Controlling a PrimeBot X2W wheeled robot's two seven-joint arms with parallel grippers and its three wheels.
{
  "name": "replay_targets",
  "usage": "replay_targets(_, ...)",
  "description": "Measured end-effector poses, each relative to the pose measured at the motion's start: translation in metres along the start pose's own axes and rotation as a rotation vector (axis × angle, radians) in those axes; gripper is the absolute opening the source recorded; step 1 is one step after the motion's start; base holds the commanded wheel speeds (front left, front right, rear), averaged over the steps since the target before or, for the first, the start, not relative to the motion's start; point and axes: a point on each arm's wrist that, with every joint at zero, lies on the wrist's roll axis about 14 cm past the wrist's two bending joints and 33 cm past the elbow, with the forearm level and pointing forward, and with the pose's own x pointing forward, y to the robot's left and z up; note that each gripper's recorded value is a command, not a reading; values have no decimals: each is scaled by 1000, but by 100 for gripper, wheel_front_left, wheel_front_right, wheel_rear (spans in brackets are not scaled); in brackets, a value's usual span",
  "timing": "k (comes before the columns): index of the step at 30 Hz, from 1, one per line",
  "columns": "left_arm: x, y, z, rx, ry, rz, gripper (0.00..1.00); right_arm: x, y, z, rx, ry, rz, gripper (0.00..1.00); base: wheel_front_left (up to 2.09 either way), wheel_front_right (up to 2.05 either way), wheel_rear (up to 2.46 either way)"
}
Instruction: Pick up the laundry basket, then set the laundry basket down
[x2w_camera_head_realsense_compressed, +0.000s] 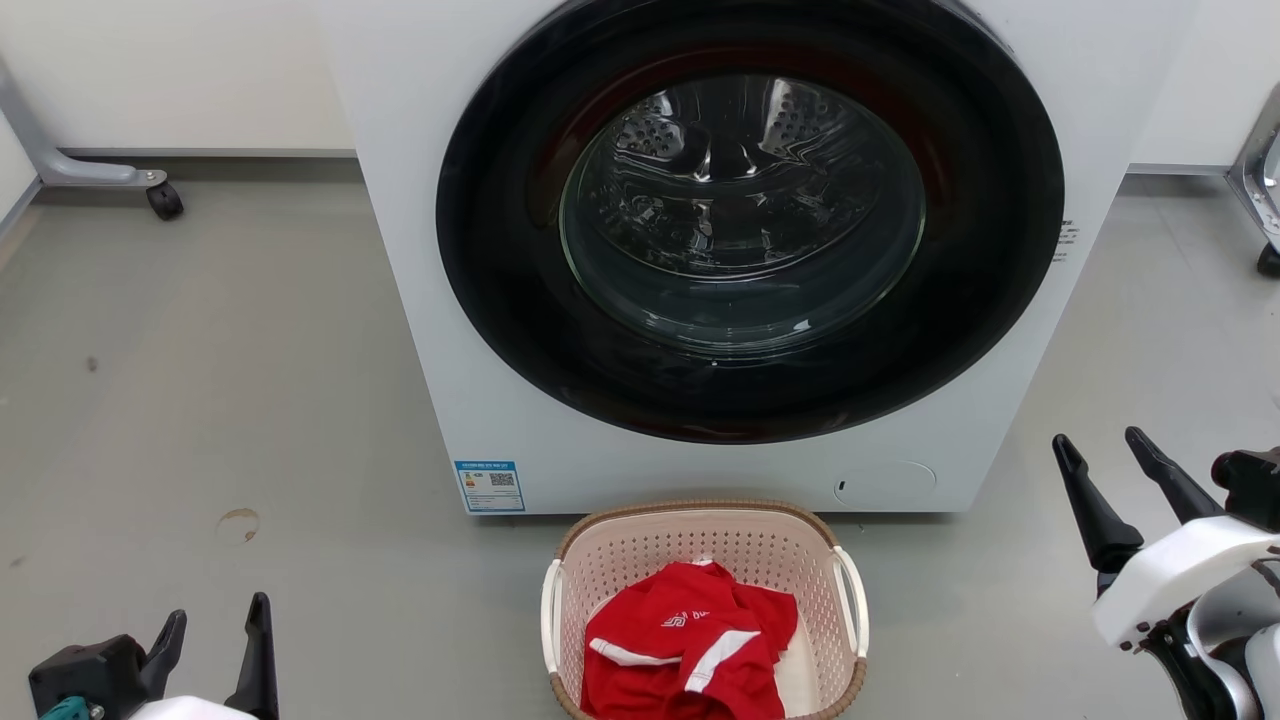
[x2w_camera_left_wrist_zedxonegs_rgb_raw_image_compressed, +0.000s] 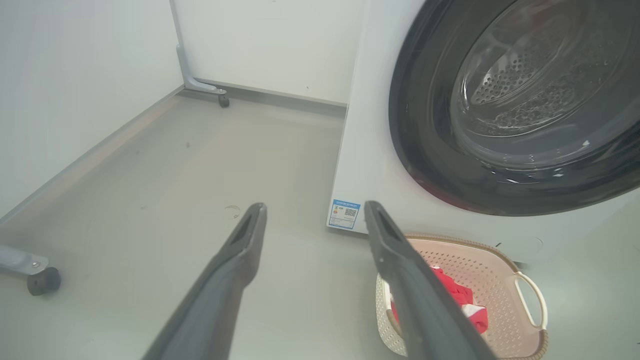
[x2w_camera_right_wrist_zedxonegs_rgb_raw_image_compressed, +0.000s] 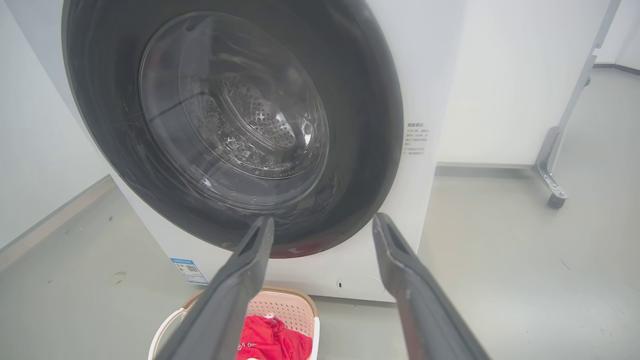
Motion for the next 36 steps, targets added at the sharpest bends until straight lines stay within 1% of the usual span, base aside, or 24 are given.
replay_targets(14, 0, -1, 0, 2, -3, -2, 100, -3, -1, -4, 3, 10, -5, 100, 0, 0, 0)
replay_targets(15, -1, -1, -1, 9, 1, -4, 0, -3, -1, -6, 6, 13, -6, 0, 0, 0, 0)
replay_targets(17, -2, -4, -14, -11, 33, 0, 0, -5, 0, -18, 29, 41, -12, 0, 0, 0, 0)
replay_targets(20, -8, -13, -39, -45, 96, 1, 0, -14, 5, -47, 79, 109, -26, 0, 0, 0, 0)
replay_targets(22, -9, -16, -46, -64, 118, -3, 0, -18, 7, -56, 106, 131, -31, 0, 0, 0, 0)
replay_targets(36, -2, -18, -52, -202, 157, -12, 0, -20, -5, -52, 245, 100, -68, 0, 0, 0, 0)
